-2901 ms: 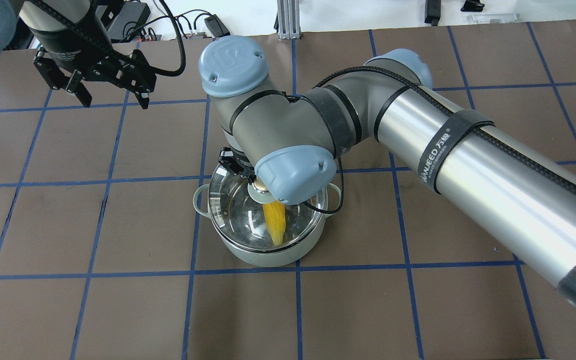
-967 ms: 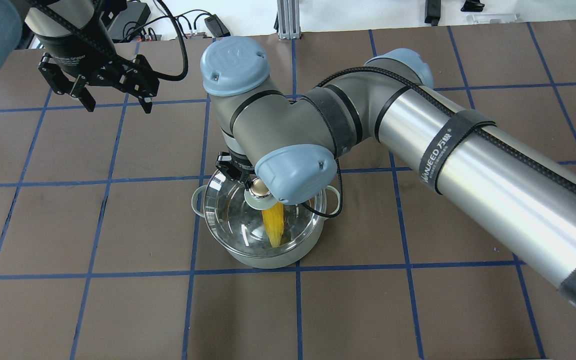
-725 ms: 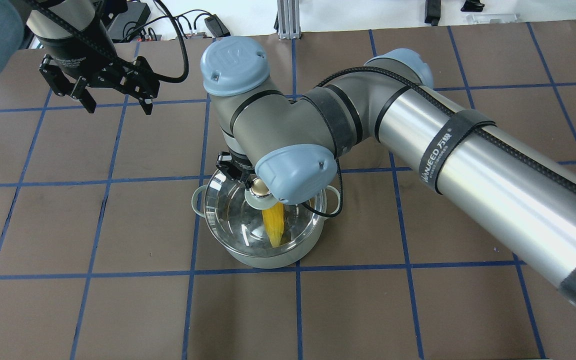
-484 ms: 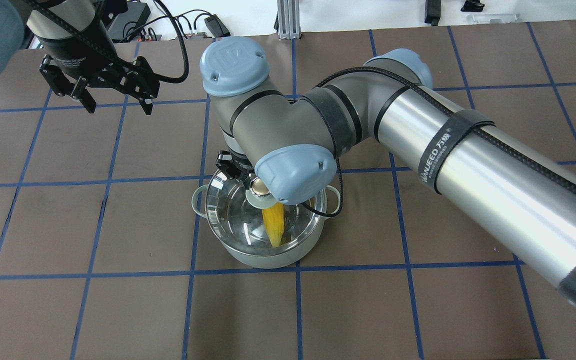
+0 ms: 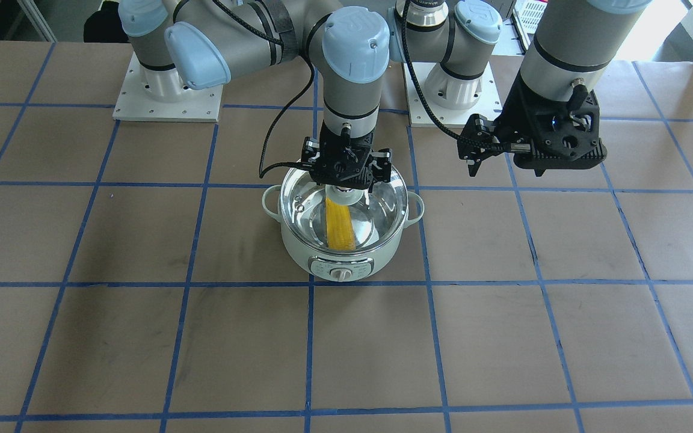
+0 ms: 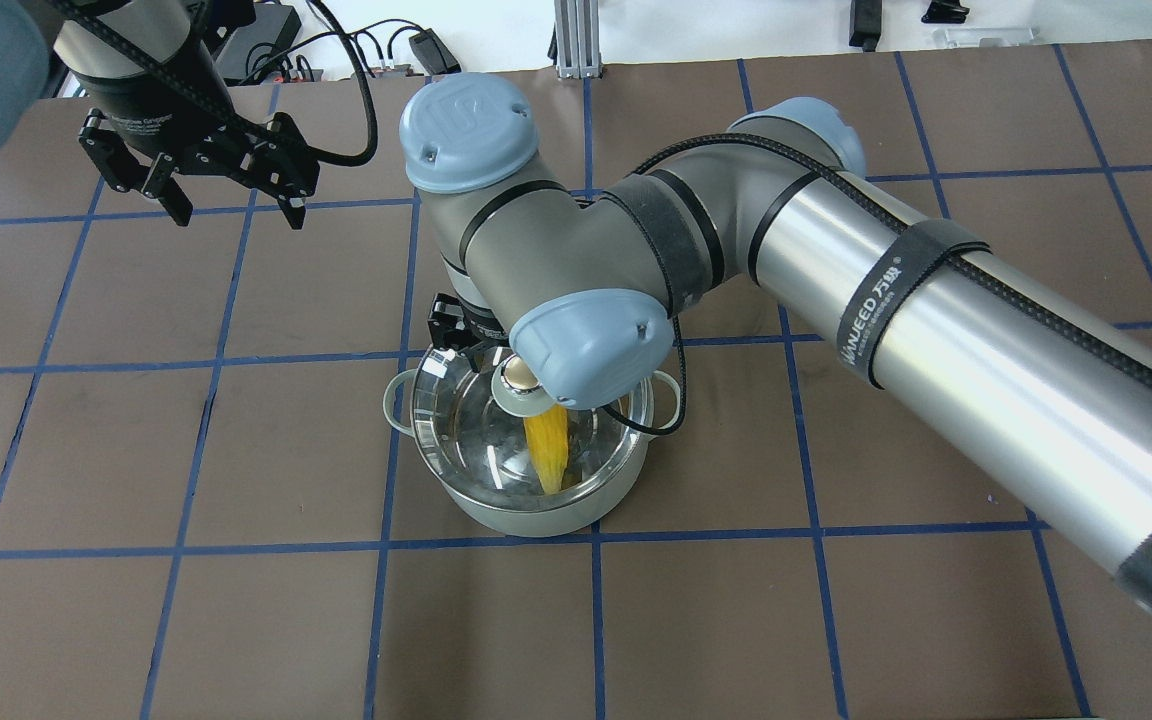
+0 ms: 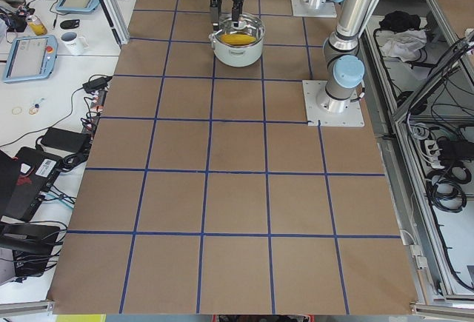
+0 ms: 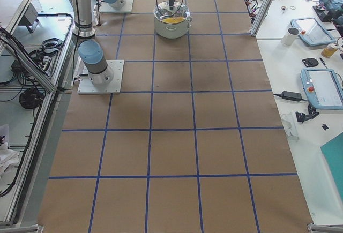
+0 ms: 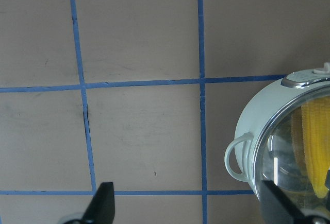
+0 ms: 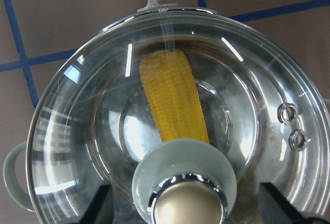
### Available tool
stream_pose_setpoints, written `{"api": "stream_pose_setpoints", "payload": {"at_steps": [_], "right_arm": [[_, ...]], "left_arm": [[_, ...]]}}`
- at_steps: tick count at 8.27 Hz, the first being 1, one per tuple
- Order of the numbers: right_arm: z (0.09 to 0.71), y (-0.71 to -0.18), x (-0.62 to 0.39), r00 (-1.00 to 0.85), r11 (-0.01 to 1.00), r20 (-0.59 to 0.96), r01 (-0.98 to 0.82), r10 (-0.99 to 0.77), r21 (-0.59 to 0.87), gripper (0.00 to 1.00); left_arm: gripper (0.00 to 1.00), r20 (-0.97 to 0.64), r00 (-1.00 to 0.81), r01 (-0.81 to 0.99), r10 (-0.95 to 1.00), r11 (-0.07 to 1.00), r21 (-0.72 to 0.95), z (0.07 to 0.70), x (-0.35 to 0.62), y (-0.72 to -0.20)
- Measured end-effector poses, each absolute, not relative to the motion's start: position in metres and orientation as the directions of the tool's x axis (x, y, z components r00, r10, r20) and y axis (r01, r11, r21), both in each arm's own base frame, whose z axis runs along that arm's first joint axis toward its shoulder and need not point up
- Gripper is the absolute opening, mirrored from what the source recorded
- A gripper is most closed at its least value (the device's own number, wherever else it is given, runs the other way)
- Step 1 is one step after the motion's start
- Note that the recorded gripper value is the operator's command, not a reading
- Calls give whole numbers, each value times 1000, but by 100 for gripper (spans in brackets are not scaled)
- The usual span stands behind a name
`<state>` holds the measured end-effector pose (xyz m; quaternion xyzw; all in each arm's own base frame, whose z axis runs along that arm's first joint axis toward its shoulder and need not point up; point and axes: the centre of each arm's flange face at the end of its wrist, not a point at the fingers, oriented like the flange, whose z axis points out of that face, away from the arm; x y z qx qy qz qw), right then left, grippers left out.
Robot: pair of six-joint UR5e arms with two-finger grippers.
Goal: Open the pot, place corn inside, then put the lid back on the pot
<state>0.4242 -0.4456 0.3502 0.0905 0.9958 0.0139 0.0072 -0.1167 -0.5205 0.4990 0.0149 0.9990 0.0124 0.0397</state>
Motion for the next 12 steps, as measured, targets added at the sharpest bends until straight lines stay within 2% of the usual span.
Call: {"api": "stream_pose_setpoints", "payload": {"at_steps": [3,4,6,12], "right_arm": [[349,-445,425,-983,982,-17,184,184,42,42],[348,-444,425,-983,982,-17,183,184,44,34],[349,-444,424,-983,983,-16,180,181,42,29],[354,-444,423,-982,982,-22,184,185,32,30]], "left_arm": [[100,-79,-996,29,31,999,24,499,-117,-521],[100,-79,-996,29,31,999,24,499,-118,-521],[100,-79,-996,26,27,999,22,498,-118,-521],[100,-81,-996,24,26,1000,19,499,-119,-521]]}}
